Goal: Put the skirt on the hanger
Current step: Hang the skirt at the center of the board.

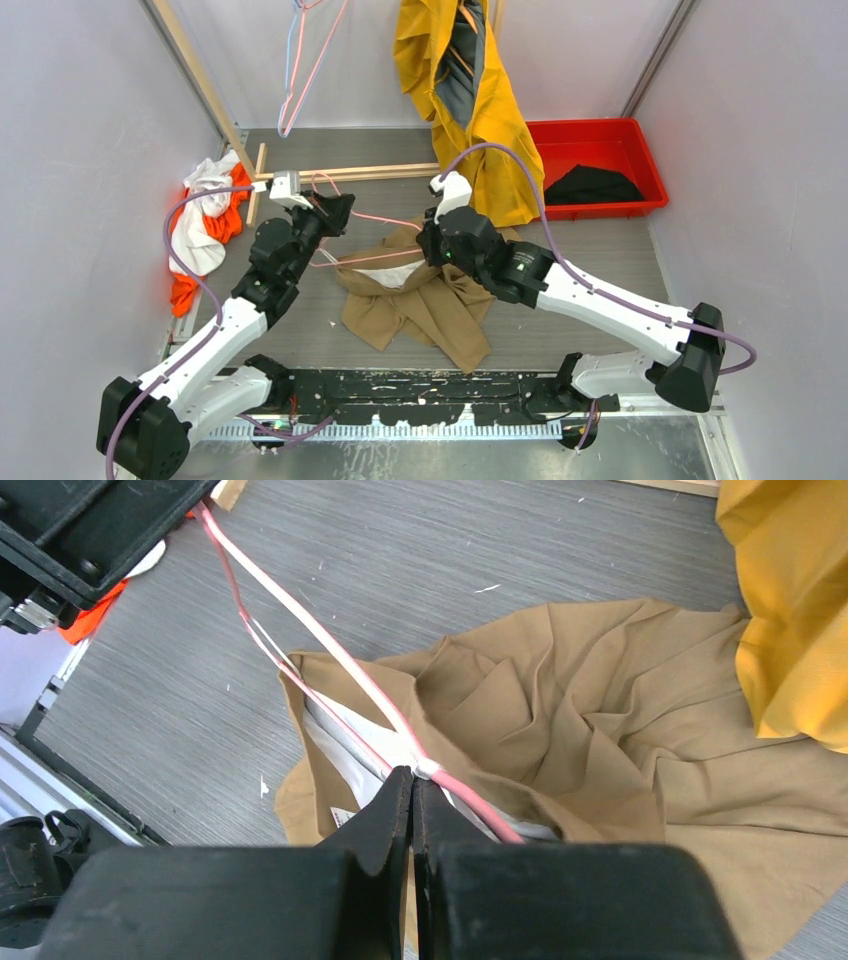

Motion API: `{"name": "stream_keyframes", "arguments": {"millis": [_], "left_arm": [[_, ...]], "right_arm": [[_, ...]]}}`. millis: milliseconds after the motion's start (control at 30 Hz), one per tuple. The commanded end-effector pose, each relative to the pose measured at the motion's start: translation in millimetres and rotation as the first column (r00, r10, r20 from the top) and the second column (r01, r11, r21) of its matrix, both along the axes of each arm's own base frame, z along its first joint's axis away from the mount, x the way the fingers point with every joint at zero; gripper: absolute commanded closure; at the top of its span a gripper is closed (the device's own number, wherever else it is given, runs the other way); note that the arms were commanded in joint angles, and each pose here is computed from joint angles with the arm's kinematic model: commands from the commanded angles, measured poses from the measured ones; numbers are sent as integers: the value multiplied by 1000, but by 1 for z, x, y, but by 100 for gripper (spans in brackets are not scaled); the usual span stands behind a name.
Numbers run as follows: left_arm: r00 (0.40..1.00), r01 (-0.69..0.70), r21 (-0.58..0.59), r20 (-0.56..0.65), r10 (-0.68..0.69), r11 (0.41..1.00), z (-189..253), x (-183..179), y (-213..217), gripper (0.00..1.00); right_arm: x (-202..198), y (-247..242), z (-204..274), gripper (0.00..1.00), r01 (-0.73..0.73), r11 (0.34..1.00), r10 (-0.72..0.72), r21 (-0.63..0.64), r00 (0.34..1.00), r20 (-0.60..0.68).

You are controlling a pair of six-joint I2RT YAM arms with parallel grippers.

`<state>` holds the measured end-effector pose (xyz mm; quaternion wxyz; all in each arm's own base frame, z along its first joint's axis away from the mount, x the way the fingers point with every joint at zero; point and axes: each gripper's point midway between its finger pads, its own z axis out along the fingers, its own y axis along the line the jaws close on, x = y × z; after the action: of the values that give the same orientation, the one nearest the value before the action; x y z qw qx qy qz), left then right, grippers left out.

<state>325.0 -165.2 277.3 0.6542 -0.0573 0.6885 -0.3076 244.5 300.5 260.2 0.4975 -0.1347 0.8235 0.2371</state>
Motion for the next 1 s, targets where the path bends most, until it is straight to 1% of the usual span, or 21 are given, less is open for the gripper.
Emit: {"name": "stream_keyframes", "arguments": {"millis": [0,100,167,200,233,267,300,367,433,500,633,700,767,900,933,967], "left_arm": [[996,36,-40,87,-32,999,38,-3,-6,100],[995,39,-45,91,-35,998,40,-4,-6,100],[995,35,-42,93,-31,999,42,-5,-5,100],[995,34,-38,90,-31,999,43,-5,-4,100],[995,37,-32,90,-34,999,45,-5,-5,100],[995,44,-22,86,-42,999,45,-6,-6,100],[995,50,-13,85,-49,999,47,-7,-7,100],[994,70,12,85,-70,997,52,-8,-10,100],[991,101,45,87,-105,994,58,-9,-15,100],[985,137,77,92,-144,988,65,-12,-20,100],[975,199,143,77,-211,970,83,-19,-27,100],[969,218,162,80,-233,962,92,-23,-28,100],[964,236,187,75,-254,953,100,-27,-29,100],[950,270,215,99,-296,939,121,-35,-33,100],[947,276,220,107,-304,936,128,-37,-33,100],[944,281,227,109,-311,933,132,-38,-34,100]], "right_arm": [[7,22,36,93,-28,993,21,118,998,56],[7,22,28,93,-24,995,20,97,999,44],[4,19,26,91,-23,995,20,95,999,30],[2,16,25,85,-20,995,18,95,1000,25],[-2,13,25,81,-25,995,23,96,1000,20],[-5,8,29,80,-30,994,28,102,999,19],[-9,4,34,76,-32,994,30,106,999,21],[-22,2,43,68,-98,989,96,114,995,19],[-34,0,53,65,-157,982,156,102,988,16],[-49,2,65,64,-245,965,245,95,970,8],[-83,6,106,61,-419,898,420,137,907,19],[-94,3,121,60,-458,878,460,138,888,15],[-96,-3,136,59,-459,879,460,132,888,25],[-77,-16,153,54,-373,925,367,72,927,78],[-70,-16,153,51,-355,934,350,47,933,88],[-62,-16,151,44,-327,945,324,21,941,96]]}}
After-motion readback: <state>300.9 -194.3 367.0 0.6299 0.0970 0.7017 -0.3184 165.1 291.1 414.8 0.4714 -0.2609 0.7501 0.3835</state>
